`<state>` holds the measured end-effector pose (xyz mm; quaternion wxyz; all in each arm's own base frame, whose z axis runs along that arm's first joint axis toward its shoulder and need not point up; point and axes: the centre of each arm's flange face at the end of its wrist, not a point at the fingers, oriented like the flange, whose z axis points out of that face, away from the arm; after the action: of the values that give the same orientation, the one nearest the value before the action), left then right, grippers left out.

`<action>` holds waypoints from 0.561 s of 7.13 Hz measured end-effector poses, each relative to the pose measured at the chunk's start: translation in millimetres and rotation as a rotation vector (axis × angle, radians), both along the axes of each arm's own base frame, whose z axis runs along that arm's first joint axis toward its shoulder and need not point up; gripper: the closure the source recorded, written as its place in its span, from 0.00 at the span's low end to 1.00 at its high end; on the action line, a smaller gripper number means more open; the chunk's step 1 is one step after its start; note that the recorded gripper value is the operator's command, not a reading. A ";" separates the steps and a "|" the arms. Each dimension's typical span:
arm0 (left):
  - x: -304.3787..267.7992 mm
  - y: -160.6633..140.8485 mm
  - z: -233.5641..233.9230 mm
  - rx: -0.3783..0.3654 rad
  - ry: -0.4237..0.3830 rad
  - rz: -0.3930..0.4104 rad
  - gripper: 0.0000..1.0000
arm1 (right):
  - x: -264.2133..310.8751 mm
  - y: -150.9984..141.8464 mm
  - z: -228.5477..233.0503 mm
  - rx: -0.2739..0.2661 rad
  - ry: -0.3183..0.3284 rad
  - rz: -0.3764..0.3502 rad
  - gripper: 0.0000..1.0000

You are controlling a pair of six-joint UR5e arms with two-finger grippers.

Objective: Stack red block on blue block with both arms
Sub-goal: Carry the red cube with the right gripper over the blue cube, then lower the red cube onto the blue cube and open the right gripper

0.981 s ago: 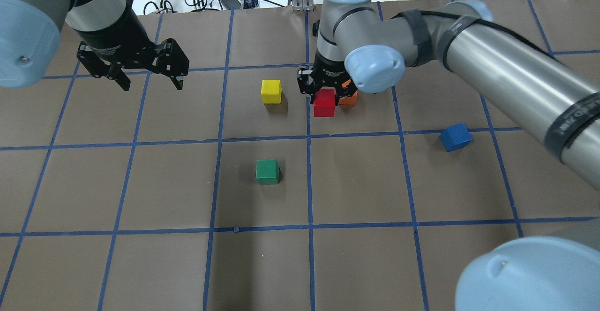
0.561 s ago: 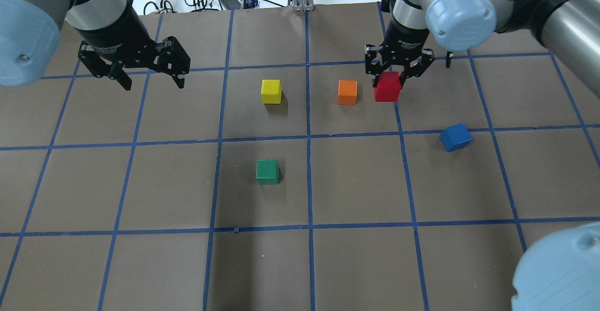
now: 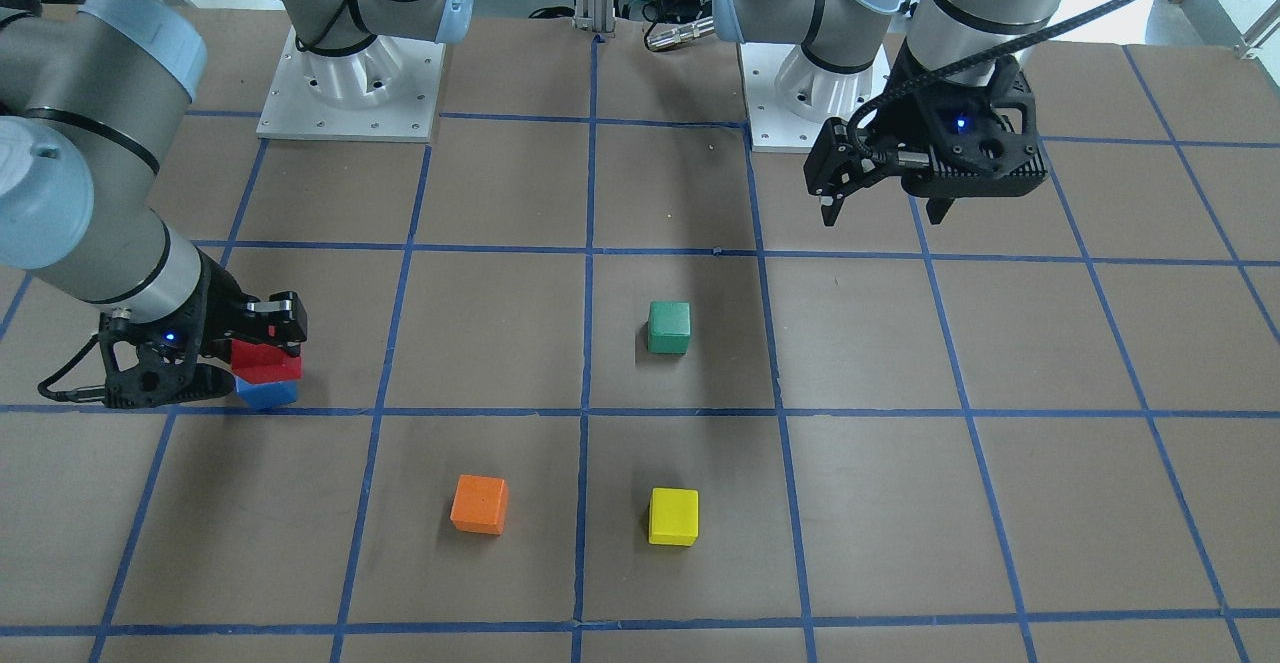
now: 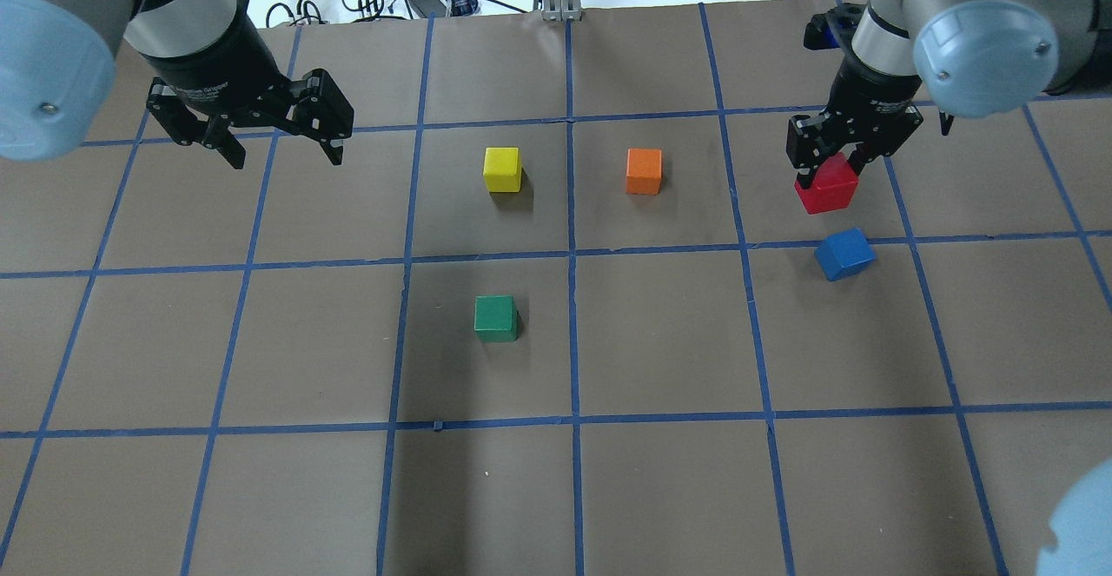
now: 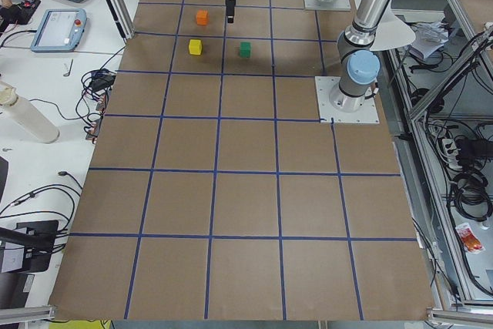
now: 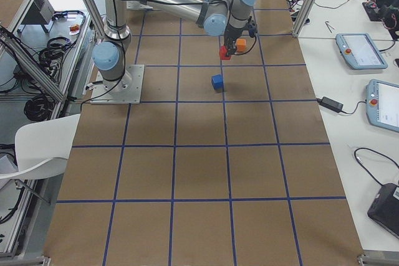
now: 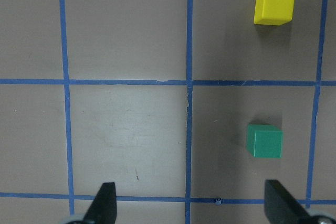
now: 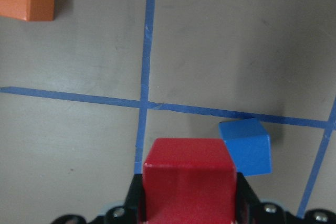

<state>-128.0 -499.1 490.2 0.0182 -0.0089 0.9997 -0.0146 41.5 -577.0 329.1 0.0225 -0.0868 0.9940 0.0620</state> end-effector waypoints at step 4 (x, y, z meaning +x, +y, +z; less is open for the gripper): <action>0.1 0.5 -0.1 0.000 -0.002 -0.005 0.00 | -35.4 22.2 -43.5 -0.094 0.004 0.098 1.00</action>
<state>-128.0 -498.6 490.0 0.0193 -0.0063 0.9997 -0.0145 6.1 -554.8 285.7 0.0134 -0.1361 0.9905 0.0166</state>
